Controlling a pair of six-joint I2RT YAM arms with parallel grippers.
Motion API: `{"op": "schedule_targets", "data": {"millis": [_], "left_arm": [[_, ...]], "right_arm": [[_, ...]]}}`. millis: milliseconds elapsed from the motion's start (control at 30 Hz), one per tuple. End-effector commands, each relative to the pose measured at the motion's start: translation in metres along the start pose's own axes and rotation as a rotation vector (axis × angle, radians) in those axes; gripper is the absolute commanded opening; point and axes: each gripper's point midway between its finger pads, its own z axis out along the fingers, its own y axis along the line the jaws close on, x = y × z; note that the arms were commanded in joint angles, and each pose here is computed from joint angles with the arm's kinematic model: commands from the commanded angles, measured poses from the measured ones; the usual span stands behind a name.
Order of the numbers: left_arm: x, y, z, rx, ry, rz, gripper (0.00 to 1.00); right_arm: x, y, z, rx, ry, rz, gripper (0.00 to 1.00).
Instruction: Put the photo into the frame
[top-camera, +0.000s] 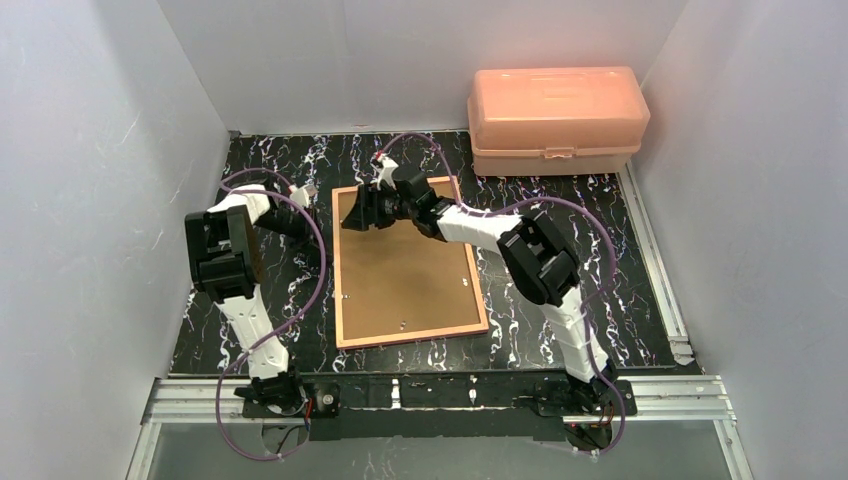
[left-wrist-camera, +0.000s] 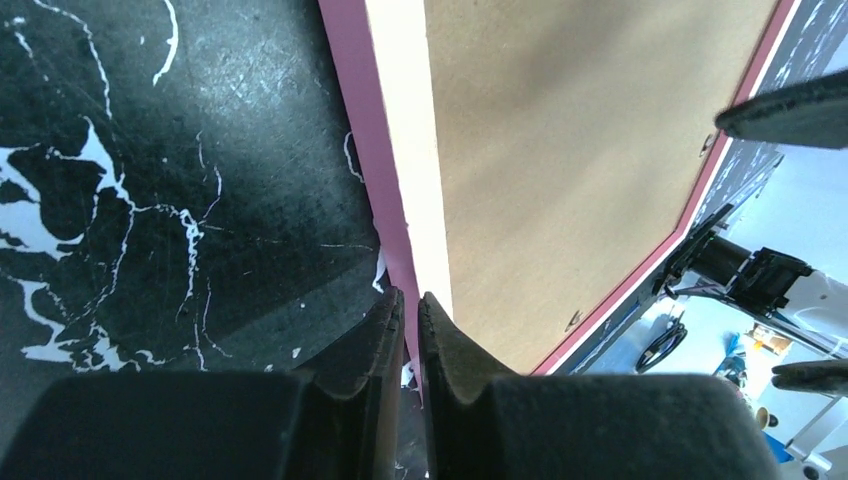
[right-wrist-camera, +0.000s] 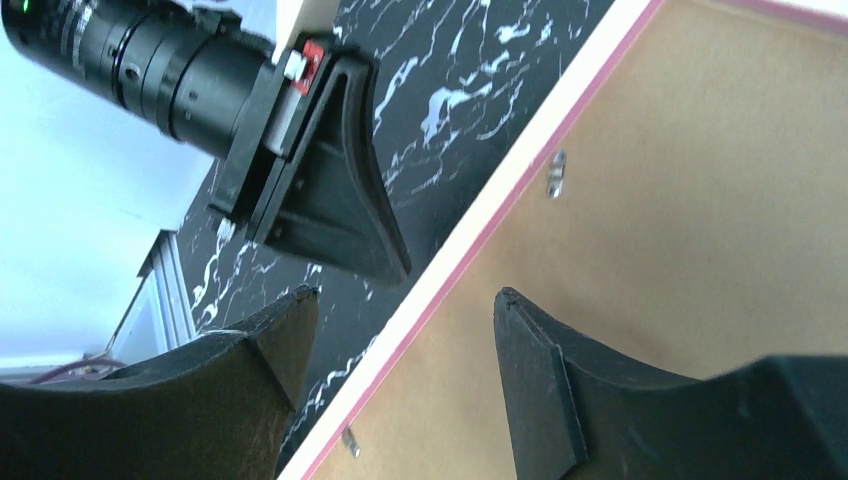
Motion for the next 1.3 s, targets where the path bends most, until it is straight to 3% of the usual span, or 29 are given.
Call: {"op": "schedule_targets", "data": {"millis": [0, 100, 300, 733, 1267], "left_arm": [[-0.012, -0.015, -0.004, 0.071, -0.033, 0.006, 0.12], [-0.02, -0.02, -0.004, 0.098, -0.046, -0.009, 0.18], [-0.026, -0.007, 0.008, 0.09, -0.026, -0.055, 0.19], [-0.023, -0.003, 0.026, 0.071, 0.022, -0.055, 0.07], [0.0, -0.006, 0.042, 0.059, 0.096, -0.036, 0.05]], "right_arm": [[-0.019, -0.008, 0.019, -0.038, -0.02, -0.033, 0.73], [-0.017, -0.016, 0.03, -0.074, 0.006, -0.029, 0.74], [-0.018, -0.023, 0.048, -0.113, 0.013, -0.039, 0.74], [-0.013, -0.035, 0.066, -0.149, 0.012, -0.042, 0.73], [-0.016, -0.048, 0.066, -0.12, 0.011, -0.113, 0.72]]}}
